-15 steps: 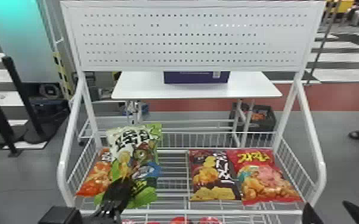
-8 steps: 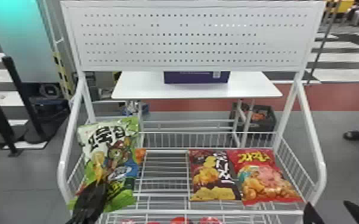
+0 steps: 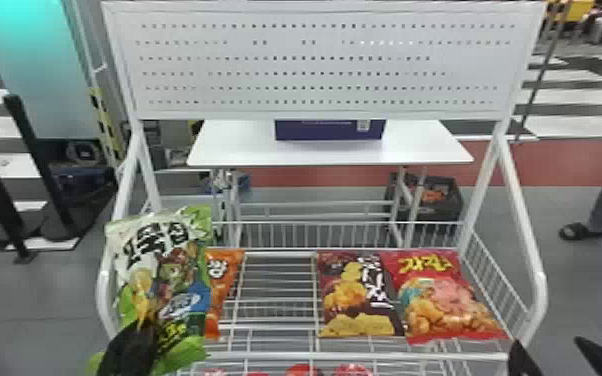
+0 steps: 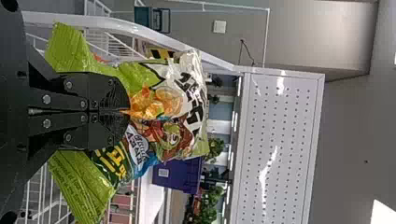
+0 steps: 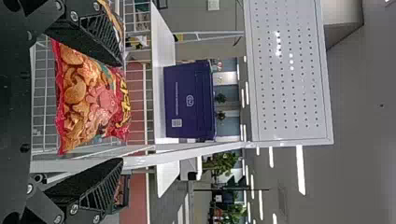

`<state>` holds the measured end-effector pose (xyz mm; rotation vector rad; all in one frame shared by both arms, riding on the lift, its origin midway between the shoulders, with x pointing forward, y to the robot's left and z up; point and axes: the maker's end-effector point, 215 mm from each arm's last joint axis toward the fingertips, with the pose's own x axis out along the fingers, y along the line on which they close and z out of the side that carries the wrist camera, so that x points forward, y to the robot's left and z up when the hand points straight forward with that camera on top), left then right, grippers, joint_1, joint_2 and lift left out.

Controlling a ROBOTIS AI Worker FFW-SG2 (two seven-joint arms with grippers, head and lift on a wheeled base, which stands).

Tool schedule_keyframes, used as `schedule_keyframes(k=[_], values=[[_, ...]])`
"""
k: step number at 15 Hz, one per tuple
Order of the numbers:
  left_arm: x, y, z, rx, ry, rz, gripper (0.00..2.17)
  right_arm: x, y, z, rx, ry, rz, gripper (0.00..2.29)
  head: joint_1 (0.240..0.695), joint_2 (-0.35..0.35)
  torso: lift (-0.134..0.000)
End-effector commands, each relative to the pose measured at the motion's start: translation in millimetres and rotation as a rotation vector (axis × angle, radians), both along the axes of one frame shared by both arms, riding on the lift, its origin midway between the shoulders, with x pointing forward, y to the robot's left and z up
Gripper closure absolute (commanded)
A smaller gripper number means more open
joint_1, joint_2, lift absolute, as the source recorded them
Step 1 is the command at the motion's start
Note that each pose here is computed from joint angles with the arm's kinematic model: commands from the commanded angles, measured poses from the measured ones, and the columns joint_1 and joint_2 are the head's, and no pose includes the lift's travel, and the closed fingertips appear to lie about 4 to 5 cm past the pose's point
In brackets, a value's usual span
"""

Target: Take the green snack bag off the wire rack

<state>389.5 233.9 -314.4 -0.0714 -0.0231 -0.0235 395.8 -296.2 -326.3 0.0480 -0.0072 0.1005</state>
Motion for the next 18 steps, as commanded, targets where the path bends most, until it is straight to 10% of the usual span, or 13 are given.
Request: schedule_keyframes(k=[1,18], values=[[-4.7,8.7,-2.4,0.004,-0.009,0.014,1.19,-0.1,0.5,-0.4,0.0,0.001,0.001,0.17,0.499,0.0,0.0],[-26.1,23.2,1.1,0.019,-0.028,0.014,1.19,-4.5,-3.7,1.5,-0.009,-0.002,-0.002,0.17,0.499,0.0,0.0]])
